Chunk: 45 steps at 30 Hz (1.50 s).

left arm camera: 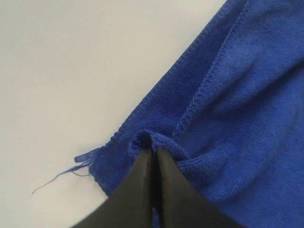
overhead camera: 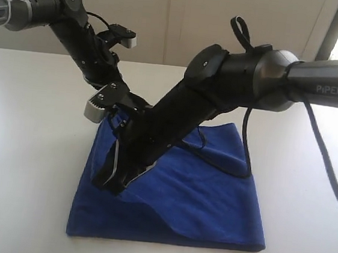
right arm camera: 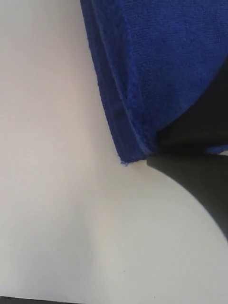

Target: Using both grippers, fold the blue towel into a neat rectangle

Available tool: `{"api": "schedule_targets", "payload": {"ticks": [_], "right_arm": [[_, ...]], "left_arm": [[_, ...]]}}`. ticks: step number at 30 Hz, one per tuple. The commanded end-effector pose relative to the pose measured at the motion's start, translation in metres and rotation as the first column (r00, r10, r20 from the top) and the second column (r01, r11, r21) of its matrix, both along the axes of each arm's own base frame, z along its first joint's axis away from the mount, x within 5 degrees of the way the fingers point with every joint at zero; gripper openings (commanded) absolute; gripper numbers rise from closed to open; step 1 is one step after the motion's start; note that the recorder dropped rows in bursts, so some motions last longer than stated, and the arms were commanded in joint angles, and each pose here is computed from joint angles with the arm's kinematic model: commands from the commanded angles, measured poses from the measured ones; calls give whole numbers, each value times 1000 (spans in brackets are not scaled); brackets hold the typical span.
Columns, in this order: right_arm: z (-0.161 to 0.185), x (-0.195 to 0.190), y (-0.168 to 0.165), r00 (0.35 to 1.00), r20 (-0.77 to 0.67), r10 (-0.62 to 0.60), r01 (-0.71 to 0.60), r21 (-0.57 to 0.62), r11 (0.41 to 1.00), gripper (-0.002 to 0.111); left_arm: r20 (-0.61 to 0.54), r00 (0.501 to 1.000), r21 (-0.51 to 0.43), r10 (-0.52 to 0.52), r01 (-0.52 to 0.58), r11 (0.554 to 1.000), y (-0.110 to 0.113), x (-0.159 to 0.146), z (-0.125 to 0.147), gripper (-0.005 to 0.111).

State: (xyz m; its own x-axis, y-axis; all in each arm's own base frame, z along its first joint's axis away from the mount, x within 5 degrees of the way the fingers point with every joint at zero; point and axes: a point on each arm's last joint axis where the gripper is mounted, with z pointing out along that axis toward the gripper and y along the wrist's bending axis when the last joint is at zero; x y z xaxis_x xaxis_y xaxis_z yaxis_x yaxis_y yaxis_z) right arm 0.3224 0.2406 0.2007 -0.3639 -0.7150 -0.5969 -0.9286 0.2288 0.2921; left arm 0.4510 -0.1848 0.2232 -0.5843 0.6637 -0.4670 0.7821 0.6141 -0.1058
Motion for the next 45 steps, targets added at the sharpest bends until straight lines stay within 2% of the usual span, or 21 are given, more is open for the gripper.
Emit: {"api": "schedule_targets", "payload": {"ticks": [1,3,5,10,15,20,23,33,45], "right_arm": [[13,-2,-10,998,55,-20,25,-102,994,0],[25,-2,-21,991,123,-56,79,-190,979,0],[38,-3,-28,981,179,-73,114,-230,967,0],[79,-16,-37,957,277,-89,143,-183,973,0],[88,-19,-38,953,282,-110,157,-149,976,0],[90,-21,-32,961,242,-134,161,-91,983,0],[88,-19,-30,961,235,-143,164,-72,984,0],[66,-11,-21,974,168,-150,162,-63,985,0],[16,-8,14,991,106,-86,93,-63,994,0]], "left_arm": [[-7,1000,-130,24,-25,991,-11,-3,13,0],[-4,1000,-201,16,-16,980,-16,-4,19,0],[4,1000,-254,11,-9,967,-20,-4,24,0],[42,999,-287,-17,28,958,-22,-5,45,0],[55,998,-228,-41,53,972,-18,-7,57,0],[47,999,-111,-18,23,994,-9,-6,54,0],[53,999,-53,4,-1,999,-4,-5,52,0],[55,998,29,-4,2,1000,2,-4,45,0],[7,1000,85,-12,11,996,4,2,20,0]]}}
